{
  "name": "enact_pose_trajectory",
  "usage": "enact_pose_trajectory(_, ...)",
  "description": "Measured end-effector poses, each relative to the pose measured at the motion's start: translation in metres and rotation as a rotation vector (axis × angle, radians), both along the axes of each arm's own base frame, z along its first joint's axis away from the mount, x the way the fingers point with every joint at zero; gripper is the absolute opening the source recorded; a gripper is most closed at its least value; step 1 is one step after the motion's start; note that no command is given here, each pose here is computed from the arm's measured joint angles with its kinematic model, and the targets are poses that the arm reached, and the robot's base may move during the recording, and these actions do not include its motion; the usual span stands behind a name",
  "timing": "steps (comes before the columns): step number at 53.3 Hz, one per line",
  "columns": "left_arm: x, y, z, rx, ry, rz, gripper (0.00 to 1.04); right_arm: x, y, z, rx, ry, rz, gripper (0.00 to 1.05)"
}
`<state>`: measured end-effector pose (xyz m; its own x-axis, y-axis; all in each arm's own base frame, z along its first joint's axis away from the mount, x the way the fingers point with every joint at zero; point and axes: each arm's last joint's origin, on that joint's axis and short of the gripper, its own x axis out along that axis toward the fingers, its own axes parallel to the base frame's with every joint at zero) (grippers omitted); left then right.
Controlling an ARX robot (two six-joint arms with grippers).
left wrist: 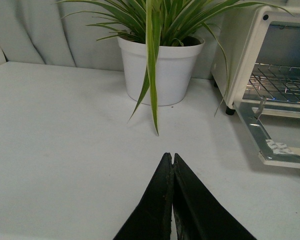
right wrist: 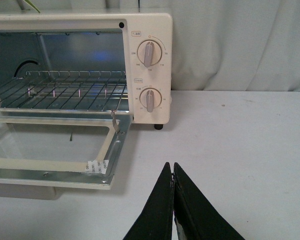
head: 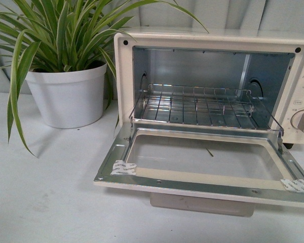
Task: Open oven
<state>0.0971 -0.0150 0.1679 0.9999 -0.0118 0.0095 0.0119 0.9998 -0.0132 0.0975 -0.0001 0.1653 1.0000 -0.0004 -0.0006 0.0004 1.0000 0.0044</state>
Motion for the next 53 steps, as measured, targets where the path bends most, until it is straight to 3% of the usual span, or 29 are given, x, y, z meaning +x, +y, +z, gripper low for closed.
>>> enact_pose_trajectory(6, 0.000, 0.008, -0.001, 0.005, 0.002, -0.031, 0.04, 0.000, 0.000, 0.000, 0.000, 0.000, 0.000, 0.01)
enact_pose_trajectory(10, 0.000, 0.015, -0.001, 0.005, 0.001, 0.018, 0.04, 0.000, 0.000, 0.000, 0.000, 0.000, -0.001, 0.01)
enact_pose_trajectory(33, 0.000, 0.015, -0.001, 0.005, 0.001, 0.012, 0.04, 0.000, 0.000, 0.000, 0.000, 0.000, 0.000, 0.01)
enact_pose_trajectory(40, 0.000, 0.015, -0.001, 0.005, 0.001, 0.011, 0.28, 0.000, 0.000, 0.000, -0.001, 0.000, 0.000, 0.22)
enact_pose_trajectory(53, 0.000, 0.015, -0.001, 0.005, 0.001, 0.011, 0.87, 0.000, 0.000, 0.000, -0.001, 0.000, 0.000, 0.82)
